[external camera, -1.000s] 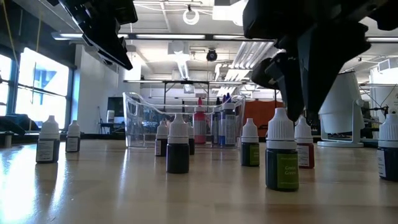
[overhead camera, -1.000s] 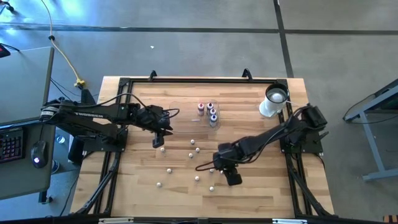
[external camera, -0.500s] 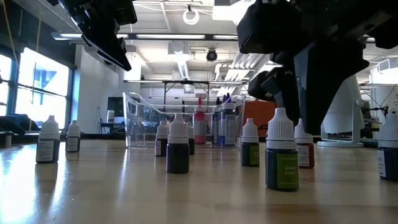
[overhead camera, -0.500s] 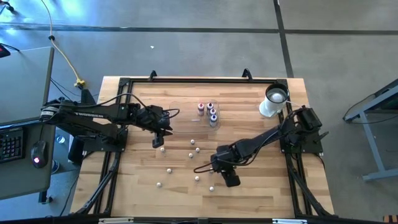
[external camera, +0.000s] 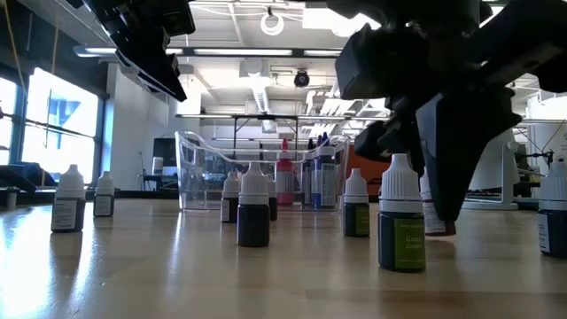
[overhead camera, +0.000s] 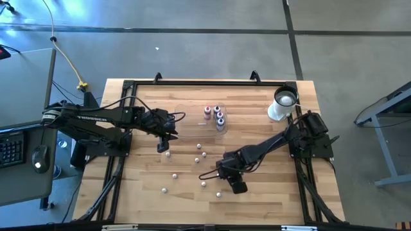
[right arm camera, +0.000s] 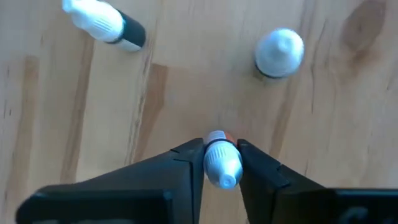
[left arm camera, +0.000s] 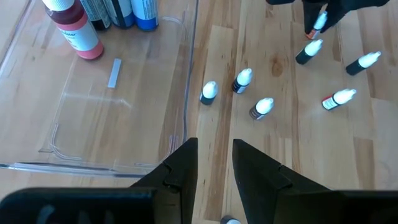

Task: Pick & Place food coloring
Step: Put the small orange food coloring bottle into the transparent bin

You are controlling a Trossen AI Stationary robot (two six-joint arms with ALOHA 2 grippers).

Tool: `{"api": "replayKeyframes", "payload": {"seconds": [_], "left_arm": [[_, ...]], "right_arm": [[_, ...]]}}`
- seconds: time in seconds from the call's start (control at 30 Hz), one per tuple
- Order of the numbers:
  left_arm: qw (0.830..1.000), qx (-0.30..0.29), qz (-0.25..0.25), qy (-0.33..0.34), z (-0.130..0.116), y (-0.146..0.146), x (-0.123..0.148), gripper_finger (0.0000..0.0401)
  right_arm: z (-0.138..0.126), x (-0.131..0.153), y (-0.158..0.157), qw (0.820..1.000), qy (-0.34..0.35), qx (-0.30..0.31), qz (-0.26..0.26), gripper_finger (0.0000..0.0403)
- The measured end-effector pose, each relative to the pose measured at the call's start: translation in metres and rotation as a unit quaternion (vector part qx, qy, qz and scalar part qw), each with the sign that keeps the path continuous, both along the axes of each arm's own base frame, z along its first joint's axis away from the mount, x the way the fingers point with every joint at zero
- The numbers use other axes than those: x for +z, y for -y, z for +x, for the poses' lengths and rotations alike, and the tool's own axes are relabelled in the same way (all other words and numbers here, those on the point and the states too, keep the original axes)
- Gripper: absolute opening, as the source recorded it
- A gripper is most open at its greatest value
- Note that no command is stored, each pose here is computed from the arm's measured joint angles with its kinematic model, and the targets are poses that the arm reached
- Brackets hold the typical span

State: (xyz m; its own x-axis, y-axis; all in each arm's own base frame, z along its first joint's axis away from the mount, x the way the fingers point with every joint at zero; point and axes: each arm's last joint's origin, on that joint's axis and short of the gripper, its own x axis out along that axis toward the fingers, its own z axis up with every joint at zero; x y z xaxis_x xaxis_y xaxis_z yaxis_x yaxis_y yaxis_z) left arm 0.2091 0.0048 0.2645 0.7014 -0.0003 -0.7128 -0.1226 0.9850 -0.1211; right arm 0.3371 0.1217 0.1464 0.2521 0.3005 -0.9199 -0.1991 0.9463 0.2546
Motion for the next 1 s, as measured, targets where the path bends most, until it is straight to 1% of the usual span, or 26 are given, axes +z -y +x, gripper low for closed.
{"api": "replayKeyframes", "payload": {"seconds": [0.13, 0.2, 0.27, 0.33, 0.4, 0.53, 0.6, 0.7, 0.83, 0.9, 1.0], "left_arm": [[1.0, 0.0, 0.0, 0.0, 0.0, 0.0, 0.0, 0.0099], [1.0, 0.0, 0.0, 0.0, 0.0, 0.0, 0.0, 0.0099], [1.0, 0.0, 0.0, 0.0, 0.0, 0.0, 0.0, 0.0099], [1.0, 0.0, 0.001, 0.004, 0.001, 0.0, 0.001, 0.0099], [1.0, -0.004, 0.005, 0.004, 0.001, 0.0, 0.001, 0.0099], [1.0, -0.012, 0.014, 0.005, 0.001, 0.0, 0.001, 0.0099], [1.0, -0.012, 0.014, 0.007, 0.001, 0.0, 0.001, 0.0099], [1.0, -0.013, 0.014, 0.007, 0.001, 0.0, 0.001, 0.0099], [1.0, -0.012, 0.015, 0.008, 0.001, 0.0, 0.001, 0.0099], [1.0, -0.012, 0.015, 0.008, 0.001, 0.0, 0.001, 0.0099], [1.0, -0.012, 0.015, 0.008, 0.001, 0.0, 0.001, 0.0099]], "right_arm": [[0.0, 0.002, 0.007, 1.0, -0.007, 0.005, 0.01, 0.0068], [-0.001, 0.007, 0.012, 1.0, -0.016, 0.015, 0.002, 0.0068], [0.0, 0.019, 0.018, 1.0, -0.013, 0.025, -0.012, 0.0072], [0.001, 0.04, 0.027, 0.999, -0.002, 0.033, -0.042, 0.0076], [0.003, 0.062, 0.037, 0.995, 0.018, 0.043, -0.087, 0.0076], [0.013, 0.105, 0.066, 0.978, 0.092, 0.062, -0.174, 0.0068], [0.02, 0.119, 0.088, 0.971, 0.114, 0.057, -0.201, 0.0068], [0.029, 0.121, 0.125, 0.963, 0.135, 0.064, -0.224, 0.0075], [0.037, 0.12, 0.171, 0.957, 0.154, 0.069, -0.238, 0.008], [0.041, 0.116, 0.19, 0.959, 0.158, 0.069, -0.225, 0.008], [0.048, 0.107, 0.21, 0.967, 0.151, 0.072, -0.19, 0.0082]]}}
